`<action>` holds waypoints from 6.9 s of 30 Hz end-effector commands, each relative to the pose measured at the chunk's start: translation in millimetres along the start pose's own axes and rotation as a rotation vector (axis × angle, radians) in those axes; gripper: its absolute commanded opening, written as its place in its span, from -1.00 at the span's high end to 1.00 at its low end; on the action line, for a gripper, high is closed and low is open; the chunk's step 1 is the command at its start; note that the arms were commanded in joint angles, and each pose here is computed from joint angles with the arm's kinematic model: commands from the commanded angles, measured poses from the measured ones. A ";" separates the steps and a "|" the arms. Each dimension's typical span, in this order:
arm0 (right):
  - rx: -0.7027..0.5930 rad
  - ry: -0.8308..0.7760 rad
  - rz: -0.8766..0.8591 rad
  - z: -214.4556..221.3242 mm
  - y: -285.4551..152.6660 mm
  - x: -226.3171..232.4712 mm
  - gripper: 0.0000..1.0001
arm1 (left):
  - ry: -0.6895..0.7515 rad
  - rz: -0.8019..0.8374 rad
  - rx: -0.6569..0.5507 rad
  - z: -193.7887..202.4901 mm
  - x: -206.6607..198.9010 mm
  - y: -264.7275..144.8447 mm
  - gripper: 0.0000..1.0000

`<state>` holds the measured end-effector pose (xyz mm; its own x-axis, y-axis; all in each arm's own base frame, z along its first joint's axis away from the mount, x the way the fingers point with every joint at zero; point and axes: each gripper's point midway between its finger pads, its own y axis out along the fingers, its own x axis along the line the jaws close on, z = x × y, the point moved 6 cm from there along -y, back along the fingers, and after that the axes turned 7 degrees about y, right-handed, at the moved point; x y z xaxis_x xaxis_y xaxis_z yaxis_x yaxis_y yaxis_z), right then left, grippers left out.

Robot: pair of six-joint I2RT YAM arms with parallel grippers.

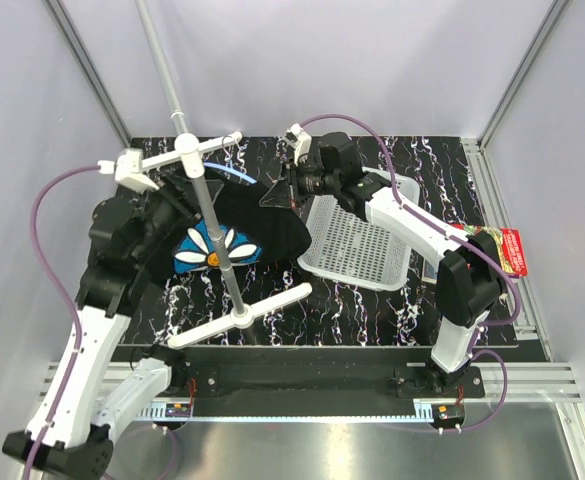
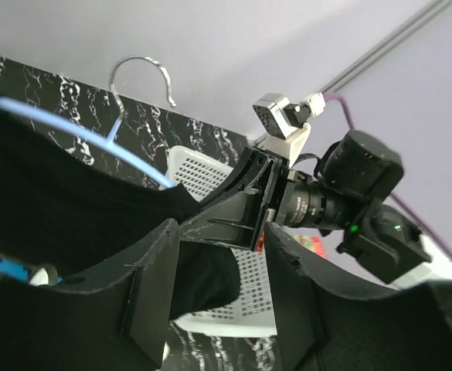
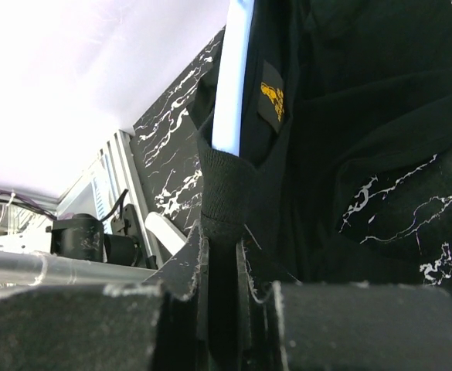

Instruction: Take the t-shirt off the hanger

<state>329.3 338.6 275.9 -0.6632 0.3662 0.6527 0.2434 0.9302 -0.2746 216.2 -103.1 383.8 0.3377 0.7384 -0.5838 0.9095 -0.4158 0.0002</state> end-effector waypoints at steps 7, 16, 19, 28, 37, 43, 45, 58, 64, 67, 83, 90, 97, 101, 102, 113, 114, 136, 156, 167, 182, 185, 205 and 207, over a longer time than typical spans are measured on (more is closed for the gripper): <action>-0.047 -0.075 -0.109 -29.2 -12.9 36.0 1.00 | 0.394 -0.159 -0.107 -15.1 18.2 27.9 0.10; 0.000 -0.095 -0.193 -26.3 -15.7 46.4 1.00 | 0.289 -0.143 -0.046 -8.4 33.2 47.3 -0.03; 0.011 -0.095 -0.222 -26.2 -17.3 51.9 1.00 | 0.193 -0.123 -0.068 -9.6 45.8 47.2 0.02; 0.038 -0.091 -0.263 -23.3 -14.8 60.7 1.00 | 0.204 0.066 -0.017 -8.0 37.5 58.3 0.09; 0.065 -0.099 -0.294 -17.3 -12.8 73.4 1.00 | 0.219 0.011 0.003 -2.1 48.4 69.7 -0.04; 0.072 -0.113 -0.321 -15.4 -17.1 88.2 1.00 | 0.260 -0.032 0.012 -1.7 53.7 81.8 0.17; 0.075 -0.122 -0.326 -14.6 -18.8 91.0 1.00 | 0.267 -0.028 0.011 -2.9 52.5 82.5 0.34; 0.075 -0.124 -0.304 -11.0 -19.9 101.0 1.00 | 0.287 -0.035 0.009 1.7 48.5 79.3 1.00; 0.067 -0.048 -0.166 -0.9 -24.5 87.2 0.11 | 0.233 -0.215 -0.073 -23.0 50.0 58.8 1.00; 0.050 -0.048 -0.083 11.2 -32.0 76.0 -0.53 | 0.218 -0.272 -0.119 -35.1 47.4 46.3 1.00; -0.018 -0.058 0.030 50.2 -49.9 49.2 -0.66 | 0.102 -0.485 -0.257 -49.5 52.3 -11.9 1.00; -0.060 -0.077 -0.042 52.5 -47.7 52.4 0.00 | 0.029 -0.485 -0.313 -47.9 50.3 -27.8 1.00; -0.090 -0.033 -0.023 46.5 -46.6 53.4 0.91 | -0.003 -0.502 -0.362 -45.5 53.3 -40.1 1.00; -0.179 0.020 0.078 37.7 -53.1 48.5 1.00 | -0.046 -0.538 -0.447 -40.1 62.8 -55.7 1.00; -0.199 0.060 0.099 36.8 -54.5 47.7 1.00 | -0.050 -0.541 -0.463 -38.9 64.5 -58.8 1.00; -0.429 0.300 0.377 34.1 -76.9 11.2 1.00 | -0.051 -0.646 -0.615 -43.2 74.6 -99.6 1.00; -0.449 0.332 0.390 33.4 -79.6 8.4 1.00 | -0.053 -0.646 -0.632 -45.5 72.7 -105.5 1.00; -0.572 0.612 0.509 57.4 -129.7 -62.0 1.00 | -0.066 -0.801 -0.807 -46.2 84.7 -164.4 1.00; -0.701 0.712 0.467 43.0 -160.5 -68.8 1.00 | -0.062 -0.816 -0.859 -55.7 77.6 -183.9 1.00; -0.769 0.826 0.448 48.4 -176.1 -79.0 1.00 | -0.072 -0.829 -0.883 -59.4 75.2 -192.5 1.00; -0.727 0.854 0.401 42.1 -175.3 -88.5 1.00 | -0.081 -0.906 -0.972 -58.1 80.2 -221.9 1.00; -0.708 0.865 0.392 41.5 -172.4 -90.5 1.00 | -0.077 -0.926 -0.989 -57.3 81.1 -229.9 1.00; -0.344 0.370 0.062 -23.3 -110.3 -13.9 1.00 | 0.041 -0.762 -0.723 -80.1 59.9 -139.1 1.00; -0.284 0.363 -0.004 -27.1 -89.8 0.5 1.00 | 0.071 -0.737 -0.672 -87.9 54.4 -119.4 1.00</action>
<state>312.0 234.6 298.3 -0.2600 0.2963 0.9190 0.4803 0.8654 -0.1431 138.2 24.2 376.0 -0.3542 0.7061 -0.6131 0.8821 0.4699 0.0316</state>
